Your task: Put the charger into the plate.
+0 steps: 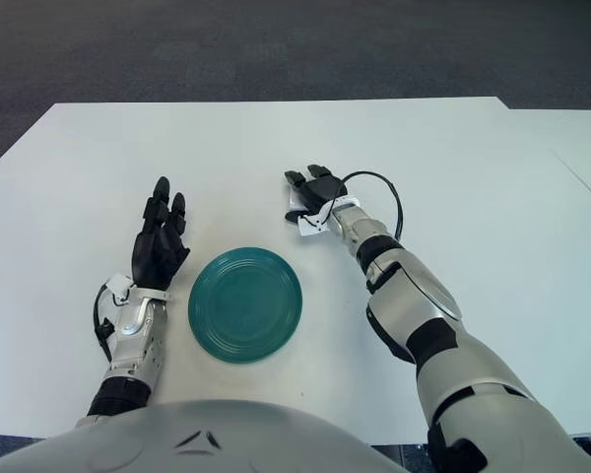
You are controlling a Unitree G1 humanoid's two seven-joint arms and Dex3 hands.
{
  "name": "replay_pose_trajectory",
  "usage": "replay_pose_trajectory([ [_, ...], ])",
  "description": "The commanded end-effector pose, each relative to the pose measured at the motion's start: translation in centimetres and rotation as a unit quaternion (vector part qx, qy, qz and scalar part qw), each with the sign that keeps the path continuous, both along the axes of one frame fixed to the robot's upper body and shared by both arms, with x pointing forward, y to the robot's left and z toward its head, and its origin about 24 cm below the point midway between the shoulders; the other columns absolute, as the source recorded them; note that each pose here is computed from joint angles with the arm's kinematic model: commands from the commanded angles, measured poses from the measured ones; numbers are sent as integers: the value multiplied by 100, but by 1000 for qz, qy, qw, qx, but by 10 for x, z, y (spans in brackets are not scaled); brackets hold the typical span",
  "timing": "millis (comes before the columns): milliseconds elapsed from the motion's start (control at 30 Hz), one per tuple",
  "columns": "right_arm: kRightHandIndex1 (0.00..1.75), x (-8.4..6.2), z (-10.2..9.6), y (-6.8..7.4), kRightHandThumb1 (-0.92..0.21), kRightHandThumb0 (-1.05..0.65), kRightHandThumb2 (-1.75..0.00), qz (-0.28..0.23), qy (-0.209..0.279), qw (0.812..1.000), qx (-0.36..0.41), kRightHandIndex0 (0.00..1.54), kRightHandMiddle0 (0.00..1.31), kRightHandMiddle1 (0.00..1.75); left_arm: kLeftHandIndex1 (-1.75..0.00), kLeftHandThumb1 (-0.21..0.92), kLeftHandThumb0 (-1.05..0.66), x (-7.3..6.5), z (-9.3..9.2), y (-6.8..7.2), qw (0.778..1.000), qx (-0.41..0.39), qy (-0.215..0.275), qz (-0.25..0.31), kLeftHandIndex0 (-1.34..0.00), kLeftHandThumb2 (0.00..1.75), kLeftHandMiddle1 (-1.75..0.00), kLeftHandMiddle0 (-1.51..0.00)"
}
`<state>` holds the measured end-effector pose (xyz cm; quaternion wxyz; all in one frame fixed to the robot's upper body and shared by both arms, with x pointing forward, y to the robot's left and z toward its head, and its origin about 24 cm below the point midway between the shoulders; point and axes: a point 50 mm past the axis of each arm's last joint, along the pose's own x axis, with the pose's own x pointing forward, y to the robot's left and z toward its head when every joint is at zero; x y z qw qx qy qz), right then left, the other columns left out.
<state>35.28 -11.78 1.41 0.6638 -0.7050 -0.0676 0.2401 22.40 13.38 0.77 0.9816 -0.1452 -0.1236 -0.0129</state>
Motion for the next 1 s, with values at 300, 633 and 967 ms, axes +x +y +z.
replay_pose_trajectory([
  [300,161,-23,-30,-11,-92,-66,-54,22,-10,999,-37,50,28,168,-1,92,-105,-26,-31,-14,994,-52,93,23,-1,79,0,0],
  [633,174,-26,-29,-6,-92,-60,-64,68,-45,995,-52,71,58,174,0,92,-105,-25,-32,-9,992,-72,102,23,0,77,0,0],
  [967,175,-27,-28,-4,-92,-52,-67,59,-44,997,-17,79,70,175,-5,92,-105,-22,-37,-4,990,-102,98,17,-8,76,0,0],
])
